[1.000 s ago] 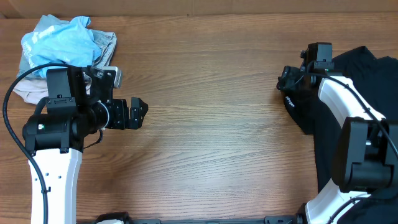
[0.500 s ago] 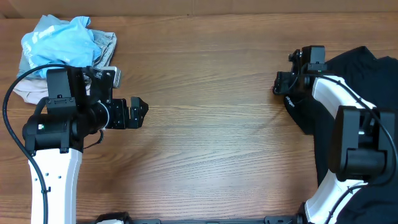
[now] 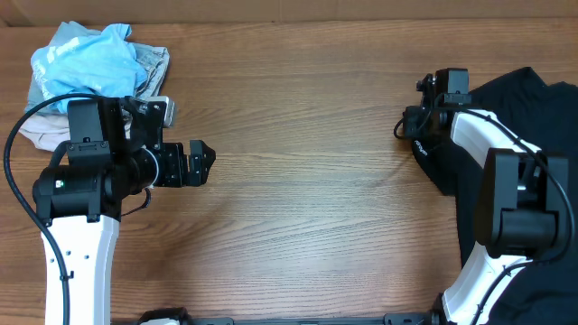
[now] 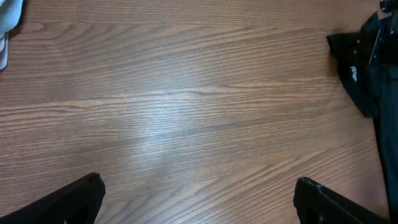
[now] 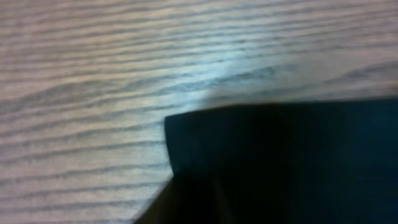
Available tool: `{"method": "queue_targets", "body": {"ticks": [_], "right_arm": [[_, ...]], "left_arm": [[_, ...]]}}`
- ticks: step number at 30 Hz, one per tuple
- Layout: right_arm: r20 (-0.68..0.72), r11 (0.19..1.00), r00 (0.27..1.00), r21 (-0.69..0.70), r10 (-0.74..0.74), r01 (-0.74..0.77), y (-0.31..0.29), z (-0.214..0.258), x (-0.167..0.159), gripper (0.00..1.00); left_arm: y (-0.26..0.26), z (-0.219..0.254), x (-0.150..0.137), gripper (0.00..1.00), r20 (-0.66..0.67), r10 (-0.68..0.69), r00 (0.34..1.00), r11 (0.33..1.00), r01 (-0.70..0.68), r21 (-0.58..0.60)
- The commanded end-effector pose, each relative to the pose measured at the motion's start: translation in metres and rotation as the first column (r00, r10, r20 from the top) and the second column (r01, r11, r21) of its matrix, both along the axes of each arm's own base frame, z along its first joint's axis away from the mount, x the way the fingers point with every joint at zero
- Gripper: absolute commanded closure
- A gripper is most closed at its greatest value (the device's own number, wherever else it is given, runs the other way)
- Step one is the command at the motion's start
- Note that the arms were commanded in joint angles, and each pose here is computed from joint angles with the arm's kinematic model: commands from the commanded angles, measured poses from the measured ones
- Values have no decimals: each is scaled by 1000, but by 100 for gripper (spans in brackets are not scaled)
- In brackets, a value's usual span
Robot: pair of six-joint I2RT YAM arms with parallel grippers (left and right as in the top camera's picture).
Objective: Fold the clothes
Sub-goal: 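Reach the right gripper to the black T-shirt and grasp its edge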
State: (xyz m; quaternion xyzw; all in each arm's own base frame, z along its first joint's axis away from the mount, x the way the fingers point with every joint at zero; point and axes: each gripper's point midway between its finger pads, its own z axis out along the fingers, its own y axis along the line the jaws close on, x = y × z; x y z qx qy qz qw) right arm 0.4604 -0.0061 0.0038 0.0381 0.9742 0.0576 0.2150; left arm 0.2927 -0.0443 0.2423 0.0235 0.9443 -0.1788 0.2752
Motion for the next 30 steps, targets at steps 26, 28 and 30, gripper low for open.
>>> {"method": "queue_targets", "body": {"ticks": [26, 28, 30], "right_arm": [[97, 995, 995, 100, -34, 25, -11, 105, -11, 60], [22, 995, 999, 91, -48, 46, -7, 86, -21, 60], [-84, 988, 990, 91, -116, 124, -8, 67, -37, 61]], "left_arm": [[-5, 10, 4, 0, 21, 0, 1000, 1000, 1, -26], [-5, 10, 3, 0, 20, 0, 1000, 1000, 1, -26], [-5, 10, 2, 0, 14, 0, 1000, 1000, 0, -26]]}}
